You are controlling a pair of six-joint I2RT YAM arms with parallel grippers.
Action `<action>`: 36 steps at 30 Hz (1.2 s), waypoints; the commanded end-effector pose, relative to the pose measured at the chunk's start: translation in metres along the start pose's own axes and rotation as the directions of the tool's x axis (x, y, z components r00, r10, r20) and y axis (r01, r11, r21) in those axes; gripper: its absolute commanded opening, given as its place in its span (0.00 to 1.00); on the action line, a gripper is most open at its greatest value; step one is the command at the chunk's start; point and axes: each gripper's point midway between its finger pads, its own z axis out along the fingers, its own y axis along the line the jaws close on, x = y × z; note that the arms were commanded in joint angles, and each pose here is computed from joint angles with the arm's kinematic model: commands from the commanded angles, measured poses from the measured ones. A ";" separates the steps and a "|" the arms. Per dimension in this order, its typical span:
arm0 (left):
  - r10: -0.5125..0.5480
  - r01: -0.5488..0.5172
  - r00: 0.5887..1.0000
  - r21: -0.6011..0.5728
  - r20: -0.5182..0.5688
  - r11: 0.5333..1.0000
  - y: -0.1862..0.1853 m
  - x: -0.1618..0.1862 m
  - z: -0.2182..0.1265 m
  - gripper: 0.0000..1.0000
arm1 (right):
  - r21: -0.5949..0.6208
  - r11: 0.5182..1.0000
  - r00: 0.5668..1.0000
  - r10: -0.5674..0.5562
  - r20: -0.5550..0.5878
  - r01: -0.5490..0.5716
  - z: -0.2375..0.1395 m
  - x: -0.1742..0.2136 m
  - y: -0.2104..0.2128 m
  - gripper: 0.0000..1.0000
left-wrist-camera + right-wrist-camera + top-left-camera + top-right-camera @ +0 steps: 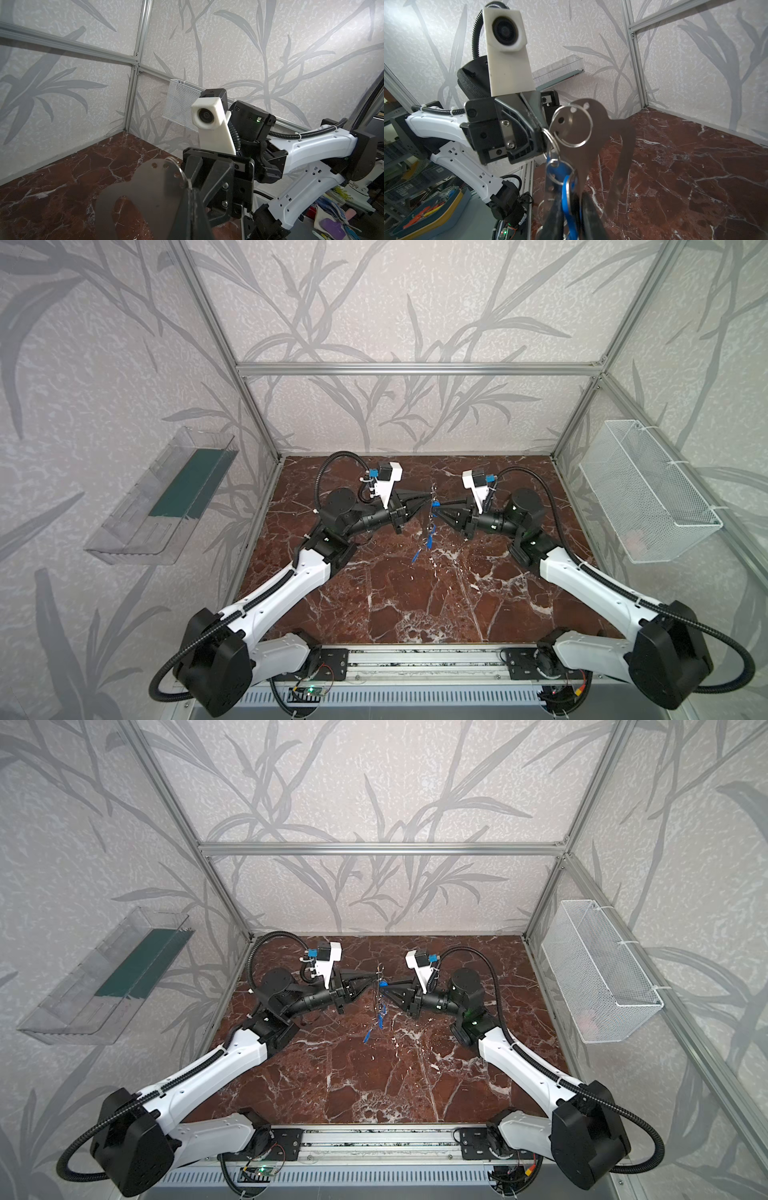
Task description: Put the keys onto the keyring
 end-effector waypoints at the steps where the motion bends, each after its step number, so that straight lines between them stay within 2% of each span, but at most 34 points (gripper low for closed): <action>1: 0.021 -0.024 0.998 0.033 0.065 0.999 -0.008 -0.014 0.000 0.00 | -0.019 0.999 0.999 -0.041 0.022 0.041 -0.002 -0.009 0.010 0.12; 2: 0.020 -0.022 0.997 0.033 0.069 0.999 -0.008 -0.015 0.001 0.00 | -0.020 0.999 0.999 -0.039 0.020 0.039 -0.002 -0.008 0.011 0.11; 5: 0.019 -0.022 0.996 0.030 0.091 0.999 -0.007 -0.018 0.001 0.00 | -0.026 0.999 0.999 -0.033 0.009 0.034 -0.001 -0.001 0.012 0.01; 12: 0.013 -0.019 0.986 0.034 0.165 0.999 -0.007 -0.031 0.000 0.00 | -0.049 0.998 0.994 -0.051 -0.092 0.047 0.013 0.024 0.020 0.00; 17: 0.000 -0.007 0.988 0.049 0.154 0.999 -0.006 -0.026 0.003 0.00 | -0.048 0.998 0.992 -0.050 -0.119 0.045 0.017 0.029 0.020 0.00; 21: 0.000 -0.006 0.989 0.040 0.150 0.999 -0.004 -0.024 0.002 0.00 | 0.000 0.998 0.993 -0.062 -0.105 0.062 0.013 0.025 0.014 0.09; 23: 0.003 -0.007 0.989 0.030 0.146 1.000 -0.003 -0.022 0.002 0.00 | 0.037 0.997 0.995 -0.057 -0.086 0.060 0.008 0.022 0.009 0.19; 25: 0.005 -0.008 0.989 0.023 0.147 1.000 -0.002 -0.022 0.001 0.00 | 0.062 0.997 0.997 -0.053 -0.061 0.056 0.003 0.017 0.004 0.23; 36: 0.001 -0.005 0.989 0.023 0.145 1.000 0.000 -0.020 0.002 0.00 | 0.091 0.995 0.993 -0.036 0.109 0.026 -0.028 -0.018 -0.002 0.26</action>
